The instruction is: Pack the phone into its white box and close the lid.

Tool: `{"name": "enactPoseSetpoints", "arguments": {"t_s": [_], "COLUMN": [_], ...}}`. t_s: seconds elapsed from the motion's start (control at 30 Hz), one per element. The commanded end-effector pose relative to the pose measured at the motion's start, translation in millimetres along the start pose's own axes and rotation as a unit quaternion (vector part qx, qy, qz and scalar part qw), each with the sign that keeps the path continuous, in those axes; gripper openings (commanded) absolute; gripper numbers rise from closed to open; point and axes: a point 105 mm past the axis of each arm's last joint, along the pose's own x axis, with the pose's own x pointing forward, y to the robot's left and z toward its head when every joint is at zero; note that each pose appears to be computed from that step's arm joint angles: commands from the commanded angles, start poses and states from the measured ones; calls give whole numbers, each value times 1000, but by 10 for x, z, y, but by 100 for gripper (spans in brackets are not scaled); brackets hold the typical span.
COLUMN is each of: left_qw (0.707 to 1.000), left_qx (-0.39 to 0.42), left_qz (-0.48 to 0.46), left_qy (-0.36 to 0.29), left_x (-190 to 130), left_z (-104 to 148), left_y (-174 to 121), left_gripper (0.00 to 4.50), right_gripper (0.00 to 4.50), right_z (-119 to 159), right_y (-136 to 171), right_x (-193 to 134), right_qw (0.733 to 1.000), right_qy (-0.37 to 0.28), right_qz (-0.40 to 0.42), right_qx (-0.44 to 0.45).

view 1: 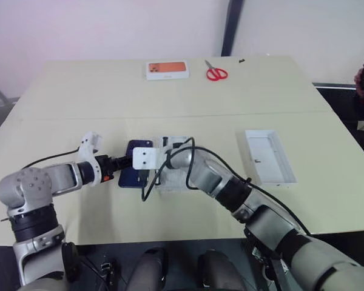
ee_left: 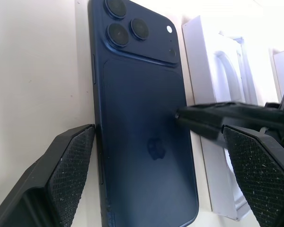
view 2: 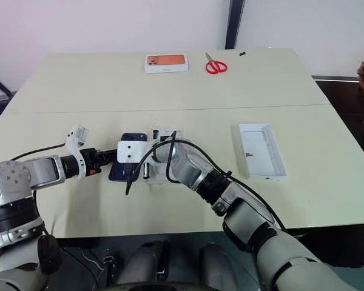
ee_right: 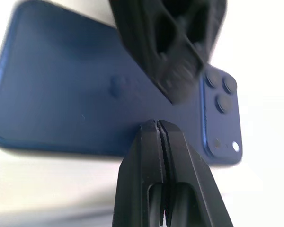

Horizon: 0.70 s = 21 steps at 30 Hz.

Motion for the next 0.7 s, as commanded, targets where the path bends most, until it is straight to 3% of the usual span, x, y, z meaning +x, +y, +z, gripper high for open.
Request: {"name": "enactPoseSetpoints", "arguments": {"t_s": [0.03, 0.27, 0.7], "left_qw": [999, 999, 1000], "left_qx": [-21, -21, -18], "left_qz": [-4, 0, -14], "left_qy": [40, 31, 21], "left_x": [35, 3, 12], "left_z": [-205, -193, -214], "left_y": [22, 39, -25], "left_gripper": [450, 450, 450], "right_gripper": [6, 6, 6], "right_z": [83, -58, 26], "right_y": [-145, -55, -30], "right_x": [-171, -245, -150], "right_qw": [999, 994, 983], "right_qy": [-12, 23, 27], "right_qz": [-25, -8, 15], "right_qx": [-30, -102, -182]}}
